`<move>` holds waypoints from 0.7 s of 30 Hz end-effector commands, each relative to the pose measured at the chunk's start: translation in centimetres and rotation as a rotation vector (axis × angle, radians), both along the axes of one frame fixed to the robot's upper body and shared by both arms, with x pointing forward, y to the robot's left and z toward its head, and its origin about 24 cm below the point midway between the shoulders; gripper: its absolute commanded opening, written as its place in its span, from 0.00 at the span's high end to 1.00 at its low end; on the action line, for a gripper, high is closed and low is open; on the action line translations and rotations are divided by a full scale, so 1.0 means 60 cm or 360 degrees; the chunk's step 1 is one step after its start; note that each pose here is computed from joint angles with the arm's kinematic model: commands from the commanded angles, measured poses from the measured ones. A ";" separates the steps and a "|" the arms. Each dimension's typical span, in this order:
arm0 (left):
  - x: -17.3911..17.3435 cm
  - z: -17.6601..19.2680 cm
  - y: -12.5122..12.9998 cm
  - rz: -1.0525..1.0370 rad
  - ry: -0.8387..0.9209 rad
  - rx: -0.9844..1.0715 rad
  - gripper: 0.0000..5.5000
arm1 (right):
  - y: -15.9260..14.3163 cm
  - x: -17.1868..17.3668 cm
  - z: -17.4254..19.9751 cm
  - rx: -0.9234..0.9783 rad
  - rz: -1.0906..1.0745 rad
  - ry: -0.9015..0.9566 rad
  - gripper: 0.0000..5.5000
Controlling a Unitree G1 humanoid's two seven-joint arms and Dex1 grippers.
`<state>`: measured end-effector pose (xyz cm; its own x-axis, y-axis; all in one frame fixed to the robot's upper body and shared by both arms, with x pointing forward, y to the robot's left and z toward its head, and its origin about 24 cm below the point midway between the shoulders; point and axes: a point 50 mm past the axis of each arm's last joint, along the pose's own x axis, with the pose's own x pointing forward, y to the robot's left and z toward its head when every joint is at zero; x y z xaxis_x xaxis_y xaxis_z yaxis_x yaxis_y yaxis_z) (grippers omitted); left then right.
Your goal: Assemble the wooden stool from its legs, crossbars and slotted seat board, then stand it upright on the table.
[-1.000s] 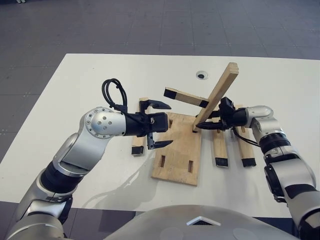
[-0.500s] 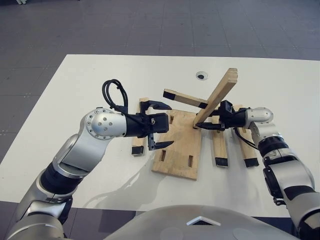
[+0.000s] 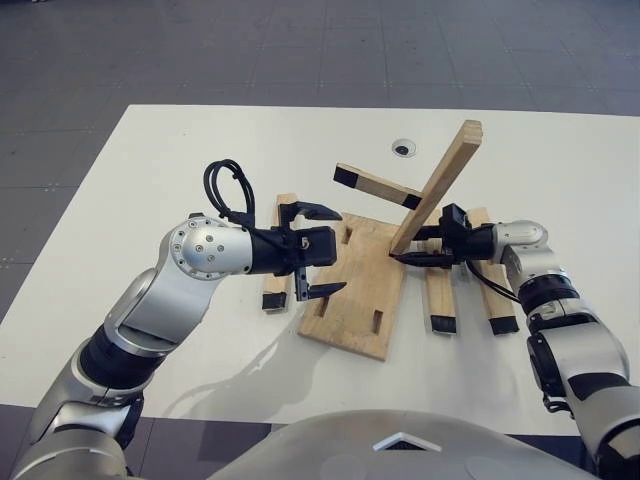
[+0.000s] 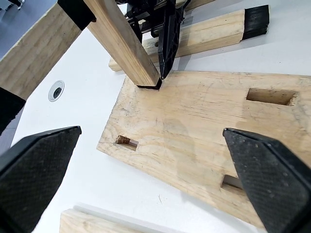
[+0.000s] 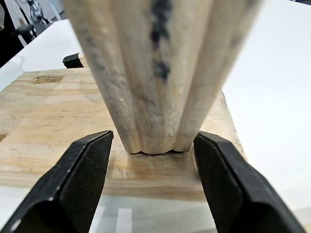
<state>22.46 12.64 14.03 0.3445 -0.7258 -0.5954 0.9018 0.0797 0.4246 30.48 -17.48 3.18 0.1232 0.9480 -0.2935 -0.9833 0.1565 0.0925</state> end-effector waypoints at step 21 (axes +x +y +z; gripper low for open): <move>0.030 -0.095 -0.032 0.0149 0.0085 -0.0030 0.00 | -0.028 0.030 0.221 0.0330 -0.0184 -0.0630 0.47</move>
<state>23.47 10.85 8.17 0.3582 -0.7111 -0.6051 0.9223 0.1689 0.3475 32.79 -19.43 15.63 0.2969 0.9540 -0.0417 -0.9277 0.2778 -0.2494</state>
